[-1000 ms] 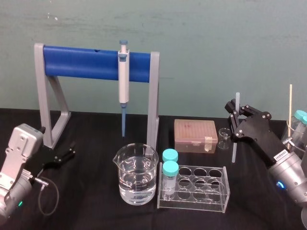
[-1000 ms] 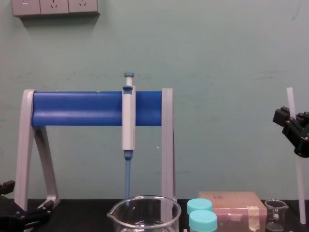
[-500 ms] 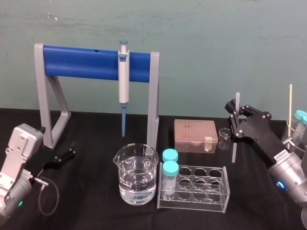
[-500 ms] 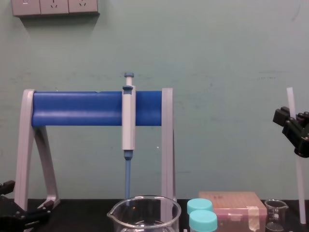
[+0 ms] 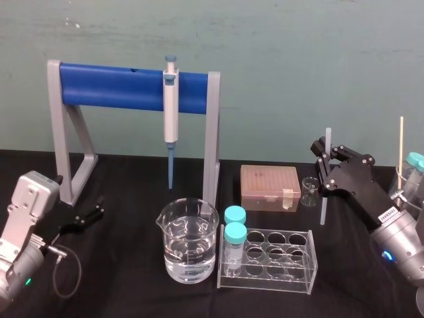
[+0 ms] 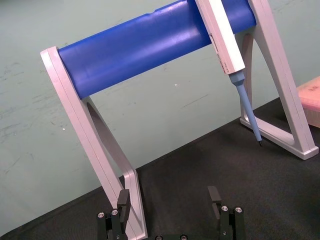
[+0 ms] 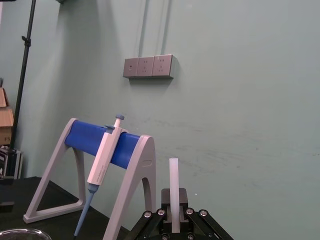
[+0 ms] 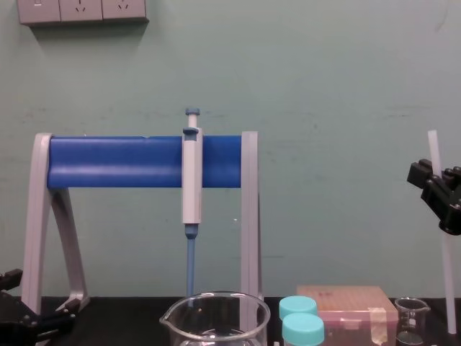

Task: Pick up the stirring rod with one hand, then place it down.

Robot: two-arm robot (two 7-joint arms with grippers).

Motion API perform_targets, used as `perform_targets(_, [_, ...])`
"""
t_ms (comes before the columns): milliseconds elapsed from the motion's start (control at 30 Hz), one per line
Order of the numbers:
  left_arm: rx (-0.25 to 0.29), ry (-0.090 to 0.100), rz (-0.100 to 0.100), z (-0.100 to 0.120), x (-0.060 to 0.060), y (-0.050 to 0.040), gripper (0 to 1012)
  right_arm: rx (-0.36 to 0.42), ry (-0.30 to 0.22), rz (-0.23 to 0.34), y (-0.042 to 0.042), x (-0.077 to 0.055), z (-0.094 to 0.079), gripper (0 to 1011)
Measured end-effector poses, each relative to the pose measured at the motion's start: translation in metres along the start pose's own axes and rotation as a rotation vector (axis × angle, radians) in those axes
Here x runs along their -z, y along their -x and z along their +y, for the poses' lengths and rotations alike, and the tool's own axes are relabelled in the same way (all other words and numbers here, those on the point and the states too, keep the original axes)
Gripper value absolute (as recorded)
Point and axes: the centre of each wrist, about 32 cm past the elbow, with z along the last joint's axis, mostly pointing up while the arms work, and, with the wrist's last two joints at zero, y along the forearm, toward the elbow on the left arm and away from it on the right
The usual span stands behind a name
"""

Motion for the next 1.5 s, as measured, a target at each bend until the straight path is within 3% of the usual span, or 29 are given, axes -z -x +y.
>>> perform_targets(1233, [0.000,0.000,0.000,0.0000,0.0000,0.0000,1000,-0.001,0.000,0.000,-0.0001,0.0000,0.0000,71])
perform_targets(1500, [0.000,0.000,0.000,0.0000,0.0000,0.0000,1000,-0.050,-0.022,0.002,0.0006,-0.0003,0.0010,71])
